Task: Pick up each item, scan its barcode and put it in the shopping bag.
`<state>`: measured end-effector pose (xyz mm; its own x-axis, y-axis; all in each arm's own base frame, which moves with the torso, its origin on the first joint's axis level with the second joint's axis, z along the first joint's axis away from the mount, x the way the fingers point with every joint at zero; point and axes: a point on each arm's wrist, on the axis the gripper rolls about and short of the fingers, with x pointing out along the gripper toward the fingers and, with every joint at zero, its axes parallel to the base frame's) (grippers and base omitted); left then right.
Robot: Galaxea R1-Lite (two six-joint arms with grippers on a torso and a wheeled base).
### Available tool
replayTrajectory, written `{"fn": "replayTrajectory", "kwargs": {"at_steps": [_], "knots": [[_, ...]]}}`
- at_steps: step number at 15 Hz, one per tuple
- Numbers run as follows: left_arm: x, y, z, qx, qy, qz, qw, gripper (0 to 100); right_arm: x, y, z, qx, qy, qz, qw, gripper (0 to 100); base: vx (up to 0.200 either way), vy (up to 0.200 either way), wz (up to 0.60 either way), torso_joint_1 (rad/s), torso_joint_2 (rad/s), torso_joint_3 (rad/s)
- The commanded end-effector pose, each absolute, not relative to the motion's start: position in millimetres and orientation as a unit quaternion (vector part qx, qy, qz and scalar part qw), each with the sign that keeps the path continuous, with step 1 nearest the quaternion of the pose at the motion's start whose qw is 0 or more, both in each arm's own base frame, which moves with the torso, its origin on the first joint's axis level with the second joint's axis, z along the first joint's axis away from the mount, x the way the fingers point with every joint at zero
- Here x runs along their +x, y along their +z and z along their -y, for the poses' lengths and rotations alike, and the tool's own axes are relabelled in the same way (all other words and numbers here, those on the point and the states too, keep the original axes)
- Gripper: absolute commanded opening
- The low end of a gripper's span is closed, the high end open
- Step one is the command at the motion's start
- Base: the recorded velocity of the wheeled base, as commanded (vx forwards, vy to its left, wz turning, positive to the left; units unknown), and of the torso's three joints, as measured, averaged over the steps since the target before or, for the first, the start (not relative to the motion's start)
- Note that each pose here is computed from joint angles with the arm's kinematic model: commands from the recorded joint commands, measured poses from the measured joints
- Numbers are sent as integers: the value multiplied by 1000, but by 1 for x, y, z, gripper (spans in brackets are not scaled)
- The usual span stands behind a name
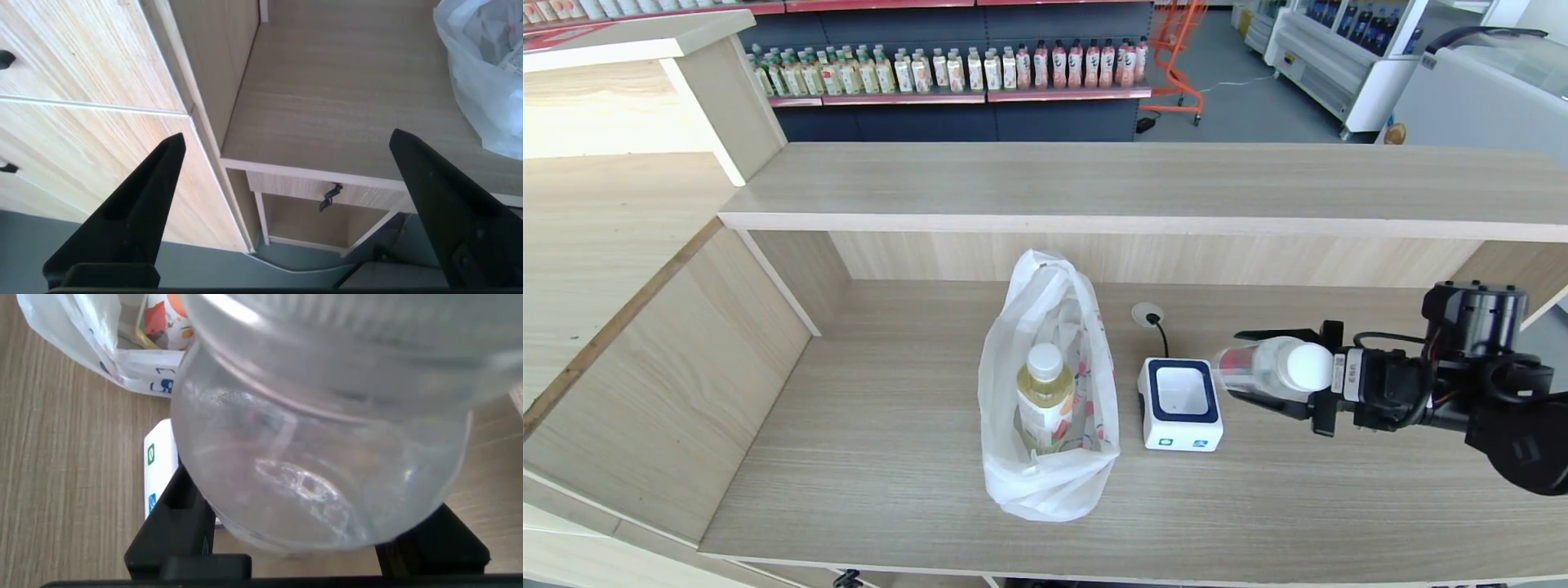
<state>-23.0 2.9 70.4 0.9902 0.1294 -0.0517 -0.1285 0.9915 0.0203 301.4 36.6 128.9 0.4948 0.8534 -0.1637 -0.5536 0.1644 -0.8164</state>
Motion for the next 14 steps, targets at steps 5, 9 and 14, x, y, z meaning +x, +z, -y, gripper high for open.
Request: {"fn": "replayTrajectory", "kwargs": {"at_steps": [5,9,14], "knots": [[-23,70,-3,9,65,-26,998,100,343,101,-60,-430,512,191,719,0,0,0,0,0,0,0],[-23,70,-3,9,65,-26,998,100,350,93,-67,-431,515,200,714,0,0,0,0,0,0,0],[-23,70,-3,9,65,-26,998,100,349,97,-67,-431,516,211,710,0,0,0,0,0,0,0]]}}
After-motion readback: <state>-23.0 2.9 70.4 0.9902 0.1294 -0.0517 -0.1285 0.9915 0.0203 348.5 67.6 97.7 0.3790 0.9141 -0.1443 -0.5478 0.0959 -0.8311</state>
